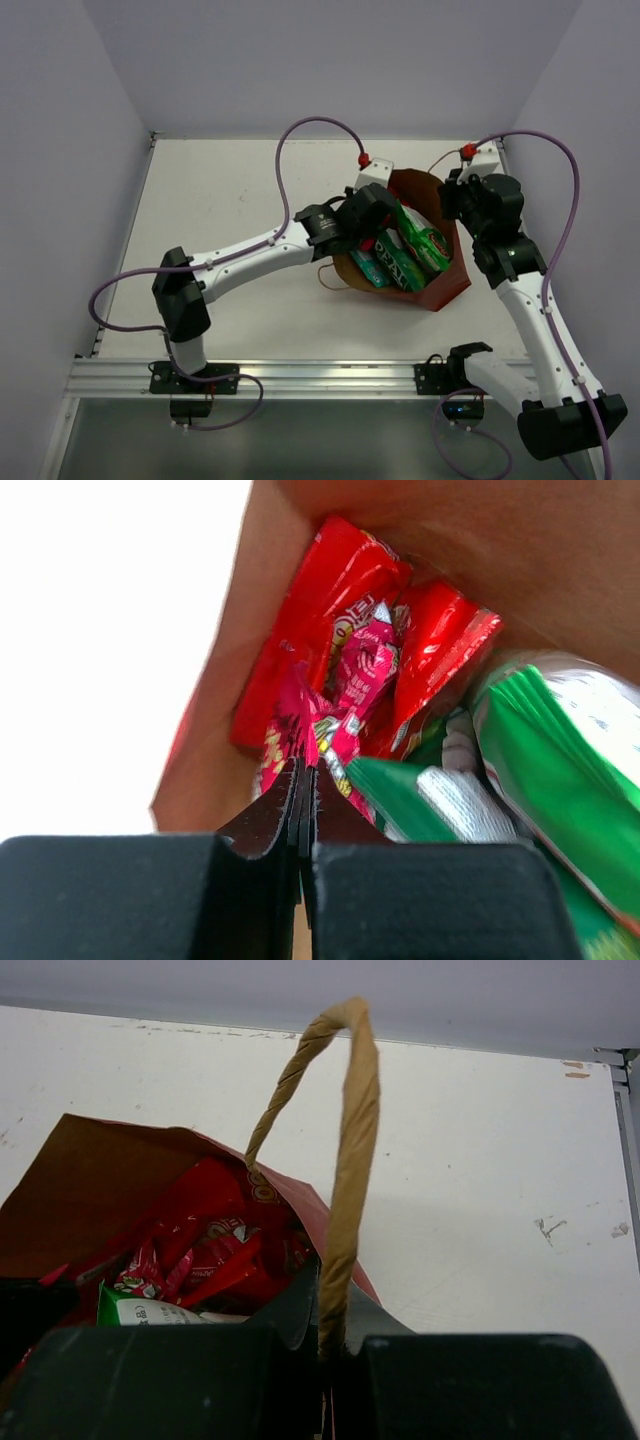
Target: Take the snacks out of the paper bag
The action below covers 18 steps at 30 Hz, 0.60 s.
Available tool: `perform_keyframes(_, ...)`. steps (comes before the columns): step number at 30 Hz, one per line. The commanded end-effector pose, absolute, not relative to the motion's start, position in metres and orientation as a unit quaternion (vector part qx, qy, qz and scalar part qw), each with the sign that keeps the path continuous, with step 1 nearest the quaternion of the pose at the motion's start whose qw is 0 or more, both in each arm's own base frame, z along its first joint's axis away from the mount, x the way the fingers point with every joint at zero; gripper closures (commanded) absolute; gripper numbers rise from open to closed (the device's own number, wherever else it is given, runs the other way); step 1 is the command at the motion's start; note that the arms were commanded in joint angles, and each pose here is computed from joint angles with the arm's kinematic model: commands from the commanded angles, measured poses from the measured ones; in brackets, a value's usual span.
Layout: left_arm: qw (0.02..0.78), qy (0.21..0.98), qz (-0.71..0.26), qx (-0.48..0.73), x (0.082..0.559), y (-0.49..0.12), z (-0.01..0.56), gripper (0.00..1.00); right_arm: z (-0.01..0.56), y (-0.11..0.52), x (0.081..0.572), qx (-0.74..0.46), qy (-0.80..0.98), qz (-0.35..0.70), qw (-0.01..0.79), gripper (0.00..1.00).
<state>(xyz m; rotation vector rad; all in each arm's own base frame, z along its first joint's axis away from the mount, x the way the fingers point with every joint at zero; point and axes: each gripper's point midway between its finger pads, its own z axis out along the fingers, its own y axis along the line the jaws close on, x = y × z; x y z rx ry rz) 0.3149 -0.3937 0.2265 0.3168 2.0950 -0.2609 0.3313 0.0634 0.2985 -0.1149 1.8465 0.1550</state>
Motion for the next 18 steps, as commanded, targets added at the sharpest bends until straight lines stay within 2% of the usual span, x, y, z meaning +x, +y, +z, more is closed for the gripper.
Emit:
perform_keyframes(1, 0.536, 0.819, -0.173, 0.106, 0.300, -0.370, 0.327, 1.00, 0.361, 0.060, 0.333, -0.030, 0.725, 0.073, 0.684, 1.00)
perform_keyframes(6, 0.567, 0.809, -0.134, 0.074, 0.291, -0.299, 0.373, 1.00, 0.360, 0.057, 0.331, -0.027, 0.726, 0.063, 0.684, 1.00)
perform_keyframes(9, 0.566, 0.819, -0.085, 0.037, 0.310, -0.246, 0.365, 1.00, 0.359, 0.054, 0.331, -0.025, 0.725, 0.056, 0.686, 1.00)
perform_keyframes(13, 0.560, 0.829, 0.001, -0.002, 0.342, -0.181, 0.330, 1.00, 0.358, 0.051, 0.329, -0.025, 0.725, 0.048, 0.686, 1.00)
perform_keyframes(18, 0.492, 0.863, 0.108, -0.038, 0.387, -0.108, 0.238, 1.00, 0.358, 0.050, 0.330, -0.024, 0.725, 0.046, 0.687, 1.00)
